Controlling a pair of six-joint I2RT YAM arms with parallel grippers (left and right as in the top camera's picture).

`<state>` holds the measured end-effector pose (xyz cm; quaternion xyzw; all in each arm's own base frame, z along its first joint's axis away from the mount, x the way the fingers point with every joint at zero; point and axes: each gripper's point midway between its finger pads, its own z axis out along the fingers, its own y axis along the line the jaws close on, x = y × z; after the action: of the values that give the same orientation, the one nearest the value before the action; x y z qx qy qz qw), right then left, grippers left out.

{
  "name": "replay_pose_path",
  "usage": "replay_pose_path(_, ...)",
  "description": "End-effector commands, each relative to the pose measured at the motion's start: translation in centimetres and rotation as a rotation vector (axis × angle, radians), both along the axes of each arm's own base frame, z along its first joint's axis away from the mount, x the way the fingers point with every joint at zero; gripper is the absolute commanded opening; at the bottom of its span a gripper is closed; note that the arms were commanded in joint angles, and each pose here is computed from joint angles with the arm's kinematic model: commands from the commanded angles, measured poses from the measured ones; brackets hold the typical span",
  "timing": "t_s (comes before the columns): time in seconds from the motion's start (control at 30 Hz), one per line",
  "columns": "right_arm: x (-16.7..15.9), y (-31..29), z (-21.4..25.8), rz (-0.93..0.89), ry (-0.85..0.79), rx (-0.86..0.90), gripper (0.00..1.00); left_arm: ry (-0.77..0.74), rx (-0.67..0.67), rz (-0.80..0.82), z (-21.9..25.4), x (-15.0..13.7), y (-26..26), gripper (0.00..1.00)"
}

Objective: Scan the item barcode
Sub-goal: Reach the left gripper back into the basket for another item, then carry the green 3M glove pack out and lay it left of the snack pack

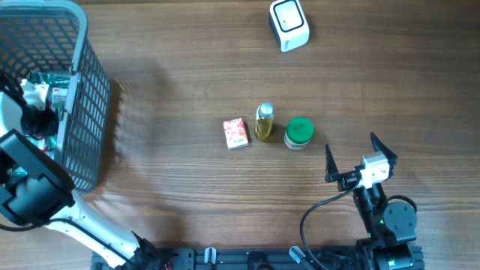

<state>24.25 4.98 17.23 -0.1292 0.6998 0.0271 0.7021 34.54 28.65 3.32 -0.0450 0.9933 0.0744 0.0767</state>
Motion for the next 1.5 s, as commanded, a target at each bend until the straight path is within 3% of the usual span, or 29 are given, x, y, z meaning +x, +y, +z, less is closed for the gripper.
replay_pose_path(0.0,0.0,0.1,0.1,0.011,-0.007,-0.011,0.99,0.039,-0.055,0.040,-2.5,-1.0,-0.8,0.04)
replay_pose_path(0.13,0.0,0.1,0.1,0.011,-0.007,-0.011,1.00,-0.021,-0.051,0.056,-0.8,0.3,-1.2,0.04)
replay_pose_path(0.23,0.0,0.1,0.1,0.011,-0.007,-0.011,1.00,-0.137,0.022,0.021,3.9,2.6,-1.3,0.04)
replay_pose_path(0.37,0.0,0.1,0.1,0.011,-0.007,-0.011,1.00,-0.458,0.078,-0.013,15.9,7.0,-3.8,0.04)
replay_pose_path(0.43,0.0,0.1,0.1,0.011,-0.007,-0.011,1.00,-0.605,0.152,-0.042,22.8,7.8,-5.1,0.04)
replay_pose_path(0.6,0.0,0.1,0.1,0.011,-0.007,-0.011,1.00,-1.007,0.324,-0.138,39.9,5.7,-11.1,0.04)
replay_pose_path(0.7,0.0,0.1,0.1,0.011,-0.007,-0.011,1.00,-1.183,0.261,-0.116,45.2,3.2,-15.5,0.04)
replay_pose_path(0.73,0.0,0.1,0.1,0.011,-0.007,-0.011,1.00,-1.236,0.161,-0.089,46.5,1.9,-18.3,0.04)
replay_pose_path(0.83,0.0,0.1,0.1,0.011,-0.007,-0.011,1.00,-1.229,-0.069,-0.051,46.1,-0.1,-23.7,0.04)
replay_pose_path(0.97,0.0,0.1,0.1,0.011,-0.007,-0.011,1.00,-1.066,-0.274,-0.158,42.5,-1.0,-31.4,0.04)
replay_pose_path(1.17,0.0,0.1,0.1,0.011,-0.007,-0.011,1.00,-0.717,-0.374,-0.305,34.1,-0.4,-39.4,0.04)
replay_pose_path(1.3,0.0,0.1,0.1,0.011,-0.007,-0.011,1.00,-0.469,-0.394,-0.270,27.0,0.2,-42.2,0.04)
replay_pose_path(1.47,0.0,0.1,0.1,0.011,-0.007,-0.011,1.00,-0.205,-0.356,-0.095,17.1,0.7,-43.5,0.09)
